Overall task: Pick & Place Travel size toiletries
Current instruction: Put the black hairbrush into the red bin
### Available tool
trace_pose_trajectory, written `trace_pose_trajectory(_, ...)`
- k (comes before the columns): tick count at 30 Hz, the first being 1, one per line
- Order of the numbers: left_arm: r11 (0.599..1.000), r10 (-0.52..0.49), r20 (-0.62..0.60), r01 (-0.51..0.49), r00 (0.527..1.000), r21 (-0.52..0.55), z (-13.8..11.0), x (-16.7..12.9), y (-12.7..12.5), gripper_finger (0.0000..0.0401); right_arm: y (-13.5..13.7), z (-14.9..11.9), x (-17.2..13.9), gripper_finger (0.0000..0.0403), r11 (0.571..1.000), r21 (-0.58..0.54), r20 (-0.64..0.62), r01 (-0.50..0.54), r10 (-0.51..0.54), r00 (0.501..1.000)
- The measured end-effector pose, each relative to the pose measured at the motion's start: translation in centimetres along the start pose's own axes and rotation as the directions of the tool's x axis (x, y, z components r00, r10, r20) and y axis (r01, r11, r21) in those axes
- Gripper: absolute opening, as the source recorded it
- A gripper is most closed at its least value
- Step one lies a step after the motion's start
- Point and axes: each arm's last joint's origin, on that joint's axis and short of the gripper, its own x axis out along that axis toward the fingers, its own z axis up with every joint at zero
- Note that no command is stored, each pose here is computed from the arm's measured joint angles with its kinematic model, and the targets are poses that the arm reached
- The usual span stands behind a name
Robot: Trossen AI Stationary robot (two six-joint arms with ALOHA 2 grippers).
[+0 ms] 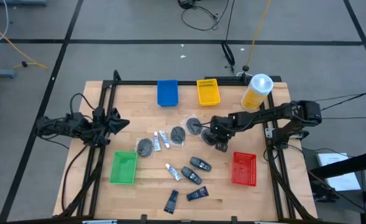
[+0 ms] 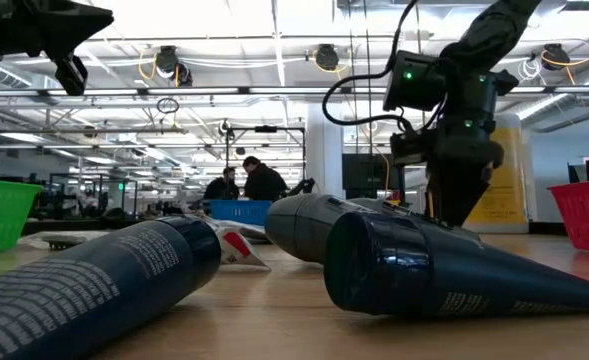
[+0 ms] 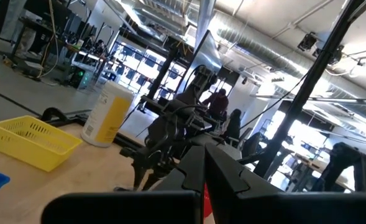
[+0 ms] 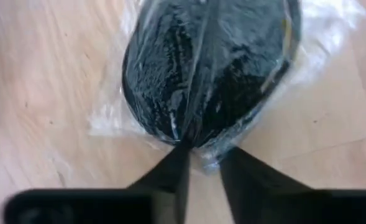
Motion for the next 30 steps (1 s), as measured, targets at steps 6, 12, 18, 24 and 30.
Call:
trace_pose_trajectory(6, 1.000, 0.006, -0.013, -0.006, 1.000, 0.008, -0.1, 0.0, 0.1, 0.0010, 0.2, -0.2, -1.2, 0.0009, 0.997, 0.062, 0.033, -0.048, 0.046, 0.998)
trace_pose_trajectory(12, 1.000, 0.007, -0.015, -0.007, 1.000, 0.009, -0.1, 0.0, 0.1, 0.0010, 1.0, -0.2, -3.6, 0.0002, 0.991, 0.088, 0.123, -0.105, 0.094, 0.988)
trace_pose_trajectory(18, 0.999, 0.049, -0.012, -0.049, 0.999, 0.013, -0.2, 0.0, 0.2, 0.0010, 2.0, -1.5, -7.6, 0.0001, 0.966, 0.135, 0.207, -0.219, 0.189, 0.960)
trace_pose_trajectory(24, 0.995, 0.093, -0.024, -0.093, 0.995, 0.021, -0.5, 0.0, 0.5, 0.0010, 3.4, -4.4, -11.5, 0.0001, 0.909, 0.223, 0.247, -0.351, 0.296, 0.923)
trace_pose_trajectory(30, 0.996, 0.092, -0.028, -0.091, 0.995, 0.025, -0.5, 0.0, 0.5, 0.0010, 4.9, -7.1, -14.0, 0.0000, 0.833, 0.282, 0.246, -0.476, 0.417, 0.875)
